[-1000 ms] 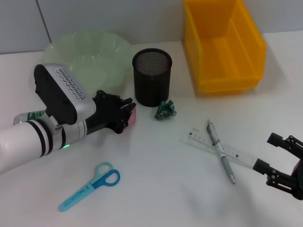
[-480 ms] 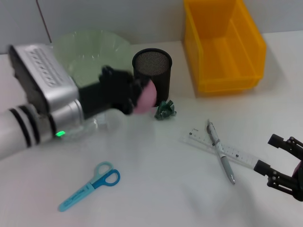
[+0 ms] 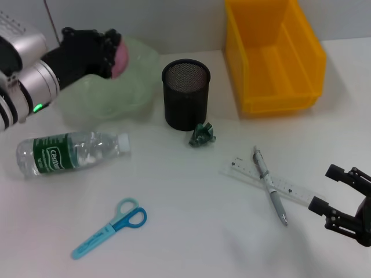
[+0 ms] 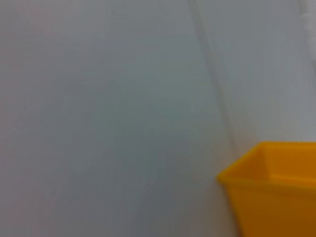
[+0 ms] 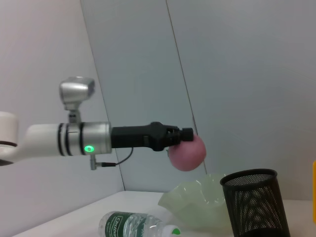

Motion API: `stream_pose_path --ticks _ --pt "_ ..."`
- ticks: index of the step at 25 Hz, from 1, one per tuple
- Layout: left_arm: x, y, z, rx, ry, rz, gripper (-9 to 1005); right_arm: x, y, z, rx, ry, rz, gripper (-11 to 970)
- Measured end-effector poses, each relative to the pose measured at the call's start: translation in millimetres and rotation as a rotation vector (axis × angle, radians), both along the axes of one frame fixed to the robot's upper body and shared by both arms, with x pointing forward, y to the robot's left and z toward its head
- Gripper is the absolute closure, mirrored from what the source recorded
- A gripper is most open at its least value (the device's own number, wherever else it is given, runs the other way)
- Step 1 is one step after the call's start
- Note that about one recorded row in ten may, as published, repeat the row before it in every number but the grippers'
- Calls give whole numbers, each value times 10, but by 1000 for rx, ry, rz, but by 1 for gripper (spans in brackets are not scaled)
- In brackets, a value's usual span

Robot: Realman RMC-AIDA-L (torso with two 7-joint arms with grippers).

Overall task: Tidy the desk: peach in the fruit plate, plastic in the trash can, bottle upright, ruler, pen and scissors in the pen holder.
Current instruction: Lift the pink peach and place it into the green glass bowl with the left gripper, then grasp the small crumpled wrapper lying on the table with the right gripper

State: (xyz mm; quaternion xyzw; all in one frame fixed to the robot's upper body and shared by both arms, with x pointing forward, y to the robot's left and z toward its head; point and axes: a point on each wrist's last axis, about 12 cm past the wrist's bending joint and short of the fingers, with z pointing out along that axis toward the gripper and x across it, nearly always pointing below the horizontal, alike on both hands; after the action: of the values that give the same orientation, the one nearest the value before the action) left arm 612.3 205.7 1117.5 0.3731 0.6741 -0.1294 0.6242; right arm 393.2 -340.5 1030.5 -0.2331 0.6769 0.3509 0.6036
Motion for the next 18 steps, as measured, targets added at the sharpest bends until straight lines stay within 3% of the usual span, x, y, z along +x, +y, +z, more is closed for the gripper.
stream_pose_path --ticks 1,6,10,14,18 --pt "147 55 -36 -11 42 70 887 3 3 1 0 0 2 138" --pt "283 85 -97 -41 97 128 867 9 6 1 -1 0 4 139" --pt "288 87 -110 -38 101 131 850 8 6 1 -1 0 5 140" --pt "281 93 -115 -40 103 132 690 5 4 2 2 0 2 140" --pt "108 79 -40 -129 118 -19 542 7 -34 60 44 -2 -12 141"
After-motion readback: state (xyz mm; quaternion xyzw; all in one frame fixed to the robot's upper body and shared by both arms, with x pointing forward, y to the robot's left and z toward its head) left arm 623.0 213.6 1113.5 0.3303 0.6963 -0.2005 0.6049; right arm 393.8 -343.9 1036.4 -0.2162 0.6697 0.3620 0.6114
